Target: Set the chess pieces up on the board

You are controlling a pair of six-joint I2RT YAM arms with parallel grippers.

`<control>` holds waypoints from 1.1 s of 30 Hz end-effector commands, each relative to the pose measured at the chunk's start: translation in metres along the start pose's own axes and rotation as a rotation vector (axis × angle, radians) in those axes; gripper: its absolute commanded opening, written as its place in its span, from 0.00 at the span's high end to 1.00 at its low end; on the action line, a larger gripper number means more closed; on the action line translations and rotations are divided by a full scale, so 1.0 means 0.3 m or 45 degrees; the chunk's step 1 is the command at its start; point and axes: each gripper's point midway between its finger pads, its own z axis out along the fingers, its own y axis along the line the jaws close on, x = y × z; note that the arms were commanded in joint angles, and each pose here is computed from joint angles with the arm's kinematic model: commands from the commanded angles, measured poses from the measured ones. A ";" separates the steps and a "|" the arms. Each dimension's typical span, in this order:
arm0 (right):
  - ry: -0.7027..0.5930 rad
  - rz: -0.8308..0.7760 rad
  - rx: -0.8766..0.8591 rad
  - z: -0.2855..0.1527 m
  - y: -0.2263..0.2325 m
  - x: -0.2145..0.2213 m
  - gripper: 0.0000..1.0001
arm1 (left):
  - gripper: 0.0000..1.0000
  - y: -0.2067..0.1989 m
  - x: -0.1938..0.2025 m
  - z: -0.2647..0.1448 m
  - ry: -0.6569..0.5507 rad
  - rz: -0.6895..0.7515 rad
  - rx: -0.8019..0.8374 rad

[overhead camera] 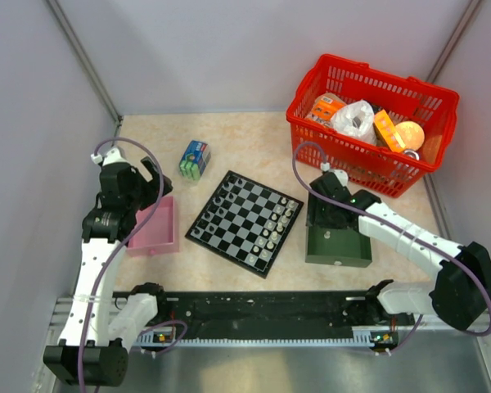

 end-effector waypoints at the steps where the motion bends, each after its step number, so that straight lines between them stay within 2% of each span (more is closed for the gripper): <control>1: -0.014 0.028 -0.011 0.009 -0.006 0.001 0.37 | 0.01 0.003 -0.024 -0.002 -0.055 -0.010 0.004; 5: 0.027 0.034 0.022 0.031 -0.028 0.045 0.41 | 0.01 -0.006 -0.025 0.003 -0.051 -0.013 0.015; 12: 0.005 0.059 0.117 0.046 -0.083 0.055 0.46 | 0.01 -0.007 -0.034 0.002 -0.057 -0.011 0.012; 23: 0.044 0.085 0.047 0.091 -0.088 0.052 0.56 | 0.01 -0.005 -0.031 -0.001 -0.057 -0.015 0.012; 33: 0.090 0.067 0.072 0.143 -0.096 0.075 0.65 | 0.01 -0.010 -0.034 0.001 -0.055 -0.012 0.015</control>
